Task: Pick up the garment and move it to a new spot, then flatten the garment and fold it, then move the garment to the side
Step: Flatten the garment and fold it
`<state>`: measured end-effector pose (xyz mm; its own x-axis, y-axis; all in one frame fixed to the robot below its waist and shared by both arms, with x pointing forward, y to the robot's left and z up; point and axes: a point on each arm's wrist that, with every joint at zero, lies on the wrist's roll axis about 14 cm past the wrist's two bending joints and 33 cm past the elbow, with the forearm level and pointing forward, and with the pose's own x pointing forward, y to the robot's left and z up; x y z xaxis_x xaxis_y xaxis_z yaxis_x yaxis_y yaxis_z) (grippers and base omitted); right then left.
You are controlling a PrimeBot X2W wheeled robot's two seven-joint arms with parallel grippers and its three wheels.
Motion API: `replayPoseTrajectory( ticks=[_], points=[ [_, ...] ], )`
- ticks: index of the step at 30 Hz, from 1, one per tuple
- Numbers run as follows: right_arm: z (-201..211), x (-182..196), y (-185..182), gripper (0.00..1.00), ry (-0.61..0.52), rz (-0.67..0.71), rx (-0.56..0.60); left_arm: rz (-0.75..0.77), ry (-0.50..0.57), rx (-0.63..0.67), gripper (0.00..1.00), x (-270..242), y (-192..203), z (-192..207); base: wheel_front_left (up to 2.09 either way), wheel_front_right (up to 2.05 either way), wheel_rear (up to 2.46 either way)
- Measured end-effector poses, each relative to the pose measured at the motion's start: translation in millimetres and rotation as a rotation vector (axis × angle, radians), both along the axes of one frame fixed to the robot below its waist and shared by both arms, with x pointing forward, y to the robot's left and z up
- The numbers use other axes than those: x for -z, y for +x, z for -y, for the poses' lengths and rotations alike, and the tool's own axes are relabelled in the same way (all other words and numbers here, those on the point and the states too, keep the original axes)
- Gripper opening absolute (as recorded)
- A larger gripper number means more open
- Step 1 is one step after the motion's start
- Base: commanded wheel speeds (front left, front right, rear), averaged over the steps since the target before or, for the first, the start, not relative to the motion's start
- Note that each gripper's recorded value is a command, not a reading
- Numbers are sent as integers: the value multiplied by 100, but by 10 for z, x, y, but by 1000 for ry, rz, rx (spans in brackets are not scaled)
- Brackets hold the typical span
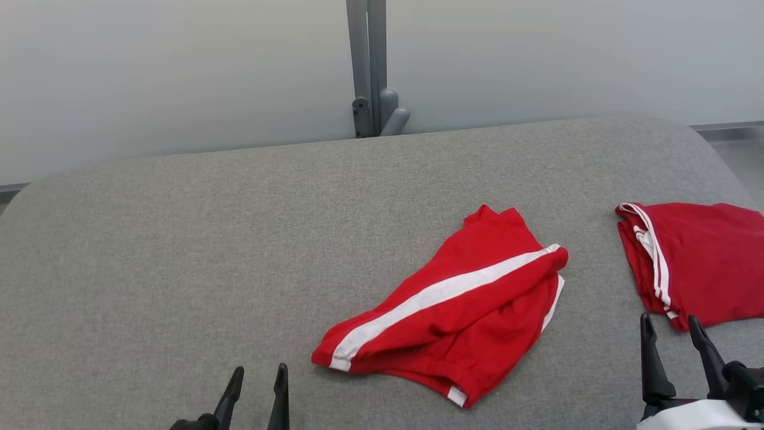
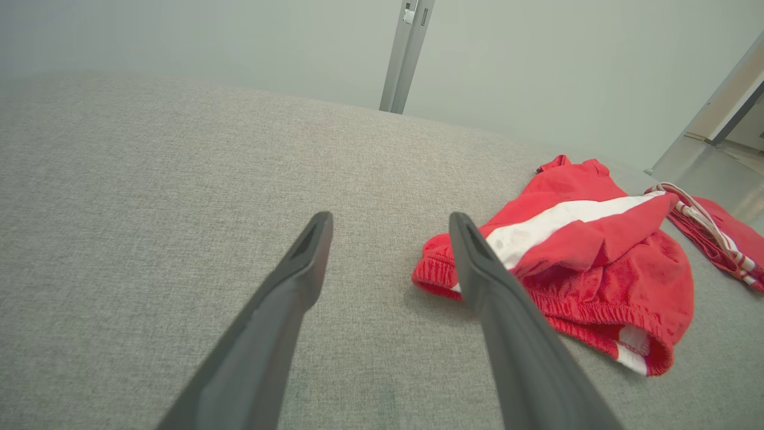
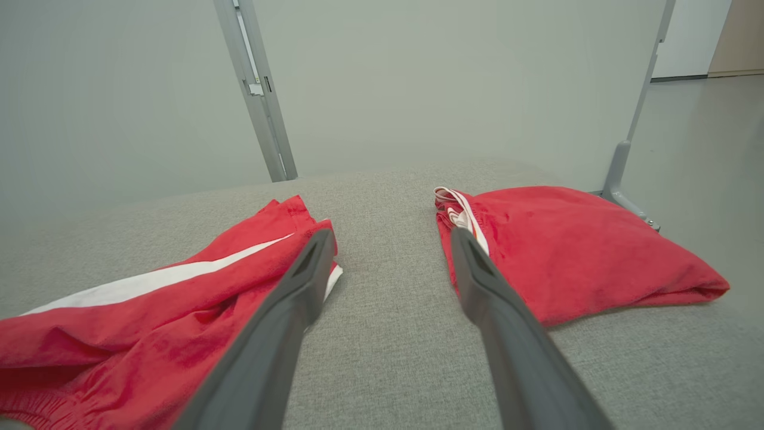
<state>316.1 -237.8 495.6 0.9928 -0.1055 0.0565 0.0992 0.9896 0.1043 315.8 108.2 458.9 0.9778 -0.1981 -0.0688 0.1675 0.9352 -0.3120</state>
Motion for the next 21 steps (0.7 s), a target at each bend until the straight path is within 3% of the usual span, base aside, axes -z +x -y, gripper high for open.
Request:
replayPoseTrajectory(
  ticks=[21],
  points=[
    [-280, -21, 137, 100, 5, 6, -100, 15, 26, -21, 100, 4, -17, -142, 0, 0, 0]
  ],
)
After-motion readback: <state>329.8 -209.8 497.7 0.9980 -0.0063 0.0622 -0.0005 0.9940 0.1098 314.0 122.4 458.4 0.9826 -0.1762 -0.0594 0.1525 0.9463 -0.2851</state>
